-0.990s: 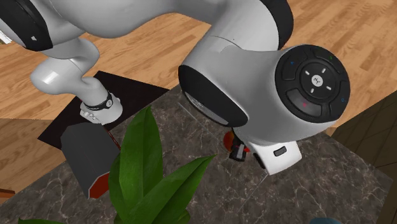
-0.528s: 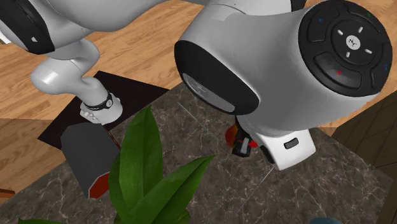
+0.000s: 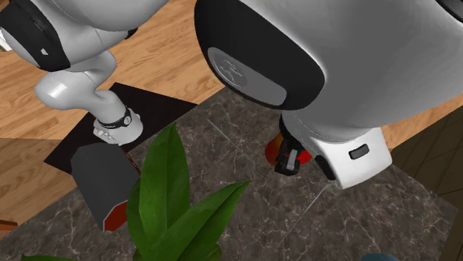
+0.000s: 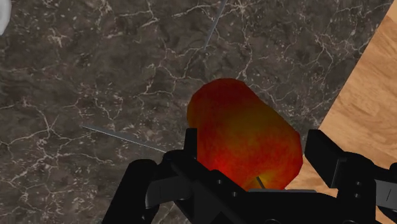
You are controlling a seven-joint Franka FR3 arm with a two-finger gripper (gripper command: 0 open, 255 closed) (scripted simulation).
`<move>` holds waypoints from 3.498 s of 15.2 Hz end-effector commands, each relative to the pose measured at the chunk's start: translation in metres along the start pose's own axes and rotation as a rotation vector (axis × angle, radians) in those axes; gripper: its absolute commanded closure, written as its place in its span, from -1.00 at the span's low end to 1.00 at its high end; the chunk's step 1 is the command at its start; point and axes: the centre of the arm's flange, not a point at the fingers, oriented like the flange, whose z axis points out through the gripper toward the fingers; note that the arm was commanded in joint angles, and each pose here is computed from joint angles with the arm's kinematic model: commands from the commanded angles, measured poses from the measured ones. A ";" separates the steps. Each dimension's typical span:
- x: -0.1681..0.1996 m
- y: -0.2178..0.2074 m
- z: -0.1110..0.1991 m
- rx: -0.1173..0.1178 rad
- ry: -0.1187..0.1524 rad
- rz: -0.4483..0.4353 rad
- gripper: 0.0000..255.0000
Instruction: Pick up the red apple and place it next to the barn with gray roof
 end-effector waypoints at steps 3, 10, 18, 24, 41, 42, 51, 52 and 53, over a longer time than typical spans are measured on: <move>-0.031 0.025 -0.010 0.000 0.000 0.000 1.00; -0.101 0.083 -0.023 0.000 0.000 0.000 1.00; -0.182 0.150 -0.039 0.000 0.000 0.000 1.00; -0.242 0.200 -0.051 0.000 0.000 0.000 1.00; -0.281 0.255 0.006 0.000 0.000 0.000 1.00; -0.281 0.257 0.011 0.000 0.000 0.000 1.00; -0.278 0.270 0.057 0.000 0.000 0.000 1.00; -0.278 0.272 0.062 0.000 0.000 0.000 1.00; -0.278 0.273 0.067 0.000 0.000 0.000 1.00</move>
